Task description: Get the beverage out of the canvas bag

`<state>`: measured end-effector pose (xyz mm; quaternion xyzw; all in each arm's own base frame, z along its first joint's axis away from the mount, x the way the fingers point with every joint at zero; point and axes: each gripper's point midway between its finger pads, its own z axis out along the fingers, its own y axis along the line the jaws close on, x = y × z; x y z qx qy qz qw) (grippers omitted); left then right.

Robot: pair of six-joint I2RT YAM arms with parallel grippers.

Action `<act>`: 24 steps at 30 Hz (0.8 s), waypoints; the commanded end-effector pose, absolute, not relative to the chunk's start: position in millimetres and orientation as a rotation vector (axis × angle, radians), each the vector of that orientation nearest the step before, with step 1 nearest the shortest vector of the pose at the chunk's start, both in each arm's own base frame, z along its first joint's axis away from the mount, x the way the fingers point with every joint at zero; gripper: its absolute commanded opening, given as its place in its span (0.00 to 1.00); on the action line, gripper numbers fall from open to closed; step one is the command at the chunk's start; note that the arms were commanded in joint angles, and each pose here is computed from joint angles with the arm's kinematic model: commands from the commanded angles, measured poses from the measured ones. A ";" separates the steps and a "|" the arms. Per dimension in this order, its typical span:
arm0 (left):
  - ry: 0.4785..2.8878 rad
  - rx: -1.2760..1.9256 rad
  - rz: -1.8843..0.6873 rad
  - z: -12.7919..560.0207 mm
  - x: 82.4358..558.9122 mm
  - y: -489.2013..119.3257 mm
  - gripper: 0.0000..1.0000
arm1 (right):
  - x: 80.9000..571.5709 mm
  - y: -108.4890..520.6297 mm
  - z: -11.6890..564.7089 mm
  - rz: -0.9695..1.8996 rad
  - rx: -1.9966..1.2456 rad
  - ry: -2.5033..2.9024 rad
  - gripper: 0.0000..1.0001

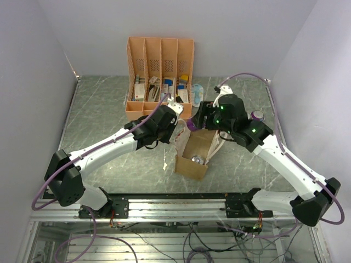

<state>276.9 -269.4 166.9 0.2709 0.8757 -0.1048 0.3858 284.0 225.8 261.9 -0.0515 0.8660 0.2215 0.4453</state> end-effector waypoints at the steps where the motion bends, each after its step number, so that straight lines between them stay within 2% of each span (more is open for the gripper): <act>1: 2.219 0.709 -0.272 172.0 277.1 -273.8 0.07 | 296.6 208.4 326.4 0.514 -0.071 1.956 0.00; 9: 2.228 0.715 -0.274 170.1 276.3 -274.8 0.07 | 312.3 155.6 351.5 0.234 0.066 1.847 0.00; 15: 2.222 0.719 -0.277 171.8 275.2 -275.5 0.07 | 339.0 87.8 343.4 -0.157 0.267 1.766 0.00; 24: 2.217 0.716 -0.270 174.2 273.8 -274.1 0.07 | 397.8 -18.0 320.1 -0.450 0.584 1.699 0.00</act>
